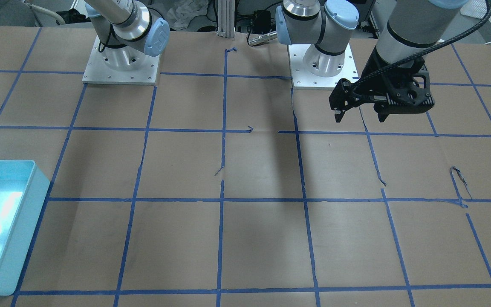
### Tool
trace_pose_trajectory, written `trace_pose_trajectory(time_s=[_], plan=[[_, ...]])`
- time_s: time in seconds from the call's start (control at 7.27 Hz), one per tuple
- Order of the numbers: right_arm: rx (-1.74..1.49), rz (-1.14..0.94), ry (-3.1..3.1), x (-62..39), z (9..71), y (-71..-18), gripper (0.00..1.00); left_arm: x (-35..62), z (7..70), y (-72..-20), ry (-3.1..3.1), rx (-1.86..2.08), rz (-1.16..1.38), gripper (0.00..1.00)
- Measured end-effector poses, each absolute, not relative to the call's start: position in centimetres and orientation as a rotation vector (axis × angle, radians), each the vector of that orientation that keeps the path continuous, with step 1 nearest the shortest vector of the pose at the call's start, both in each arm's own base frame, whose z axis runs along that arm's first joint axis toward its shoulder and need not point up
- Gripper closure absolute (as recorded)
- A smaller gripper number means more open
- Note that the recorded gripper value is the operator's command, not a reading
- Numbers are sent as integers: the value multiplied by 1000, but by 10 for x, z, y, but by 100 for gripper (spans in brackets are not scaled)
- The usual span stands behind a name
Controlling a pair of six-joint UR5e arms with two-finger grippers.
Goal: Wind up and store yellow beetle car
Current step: 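Lift the car with the right gripper and lower it into the tray, then open the right gripper to release the car in the tray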
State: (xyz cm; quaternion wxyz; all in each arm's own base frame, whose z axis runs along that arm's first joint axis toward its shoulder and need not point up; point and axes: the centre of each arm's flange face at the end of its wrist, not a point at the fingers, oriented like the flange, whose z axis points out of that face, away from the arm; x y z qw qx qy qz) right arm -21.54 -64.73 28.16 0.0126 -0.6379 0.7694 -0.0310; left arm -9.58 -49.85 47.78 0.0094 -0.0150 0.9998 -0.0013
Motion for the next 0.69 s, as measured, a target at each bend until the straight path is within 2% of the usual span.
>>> trace_pose_trajectory(time_s=[0.28, 0.69], plan=[[-2003, -97, 2369, -223, 248, -653, 87, -95, 478, -499, 3125, -49, -4, 0], [-2029, -108, 2324, -222, 223, -652, 9, -94, 477, -499, 3124, -53, 0, 0]])
